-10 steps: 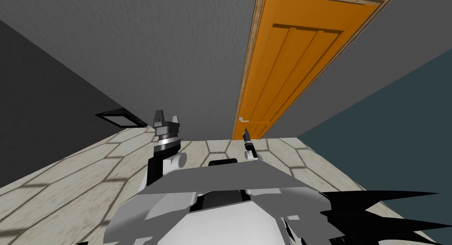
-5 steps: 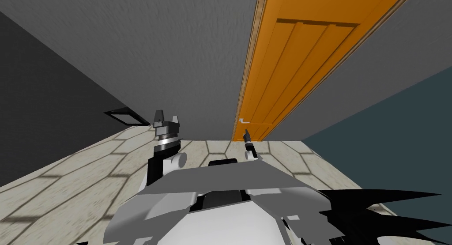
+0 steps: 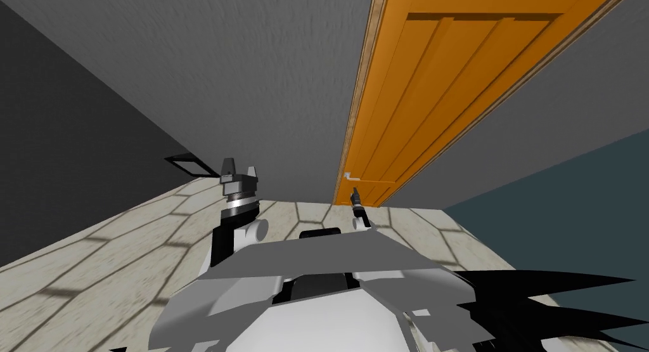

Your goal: Pull the door open

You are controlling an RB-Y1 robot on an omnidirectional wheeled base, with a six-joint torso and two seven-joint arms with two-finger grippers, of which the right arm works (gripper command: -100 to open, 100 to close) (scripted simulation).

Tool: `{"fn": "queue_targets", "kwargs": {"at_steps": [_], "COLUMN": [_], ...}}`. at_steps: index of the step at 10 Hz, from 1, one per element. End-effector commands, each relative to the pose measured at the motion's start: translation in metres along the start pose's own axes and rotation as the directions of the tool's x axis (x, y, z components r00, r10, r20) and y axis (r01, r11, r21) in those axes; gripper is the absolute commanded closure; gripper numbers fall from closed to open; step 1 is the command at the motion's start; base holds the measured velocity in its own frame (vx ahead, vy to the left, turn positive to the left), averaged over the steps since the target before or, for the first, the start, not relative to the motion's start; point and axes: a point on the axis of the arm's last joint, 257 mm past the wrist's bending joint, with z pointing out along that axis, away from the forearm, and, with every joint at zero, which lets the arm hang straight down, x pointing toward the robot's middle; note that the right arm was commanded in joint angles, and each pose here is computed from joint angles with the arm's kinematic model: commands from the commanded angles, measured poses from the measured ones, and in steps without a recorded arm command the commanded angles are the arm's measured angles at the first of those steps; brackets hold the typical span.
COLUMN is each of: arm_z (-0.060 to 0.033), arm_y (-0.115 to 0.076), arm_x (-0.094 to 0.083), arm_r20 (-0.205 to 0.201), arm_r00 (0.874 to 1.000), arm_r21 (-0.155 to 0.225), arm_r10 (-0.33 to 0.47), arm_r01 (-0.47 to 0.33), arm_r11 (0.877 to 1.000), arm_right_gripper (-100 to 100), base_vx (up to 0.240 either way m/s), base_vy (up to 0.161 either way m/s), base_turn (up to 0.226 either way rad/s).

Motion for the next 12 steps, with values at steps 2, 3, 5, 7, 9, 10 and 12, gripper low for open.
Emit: {"fn": "queue_targets", "kwargs": {"at_steps": [2, 3, 5, 7, 9, 10, 12], "arm_z": [-0.002, -0.003, -0.0036, -0.0112, -0.0198, -0.0245, -0.0331], "arm_y": [-0.01, -0.016, -0.016, -0.018, -0.019, -0.019, -0.019], "arm_x": [-0.009, -0.014, -0.014, -0.038, -0.064, -0.078, -0.102], "arm_r20": [0.015, 0.025, 0.024, 0.051, 0.081, 0.096, 0.122], "arm_r00": [1.0, 1.0, 1.0, 0.999, 0.997, 0.995, 0.992], "arm_r21": [0.021, 0.034, 0.034, 0.036, 0.038, 0.038, 0.038], "arm_r10": [-0.004, -0.006, -0.007, -0.006, -0.006, -0.007, -0.007], "arm_r01": [0.003, 0.005, 0.006, 0.004, 0.003, 0.003, 0.003], "arm_r11": [1.0, 0.999, 0.999, 0.999, 0.999, 0.999, 0.999], "arm_right_gripper": [-100, -100, -100, -100, -100, -100, -100], "base_vx": [0.063, 0.081, 0.052, 0.16, 0.215, 0.22, 0.203], "base_vy": [-0.082, -0.104, -0.069, 0.019, 0.03, -0.002, -0.004], "base_turn": [0.072, 0.116, 0.04, 0.119, 0.164, 0.13, 0.145]}}
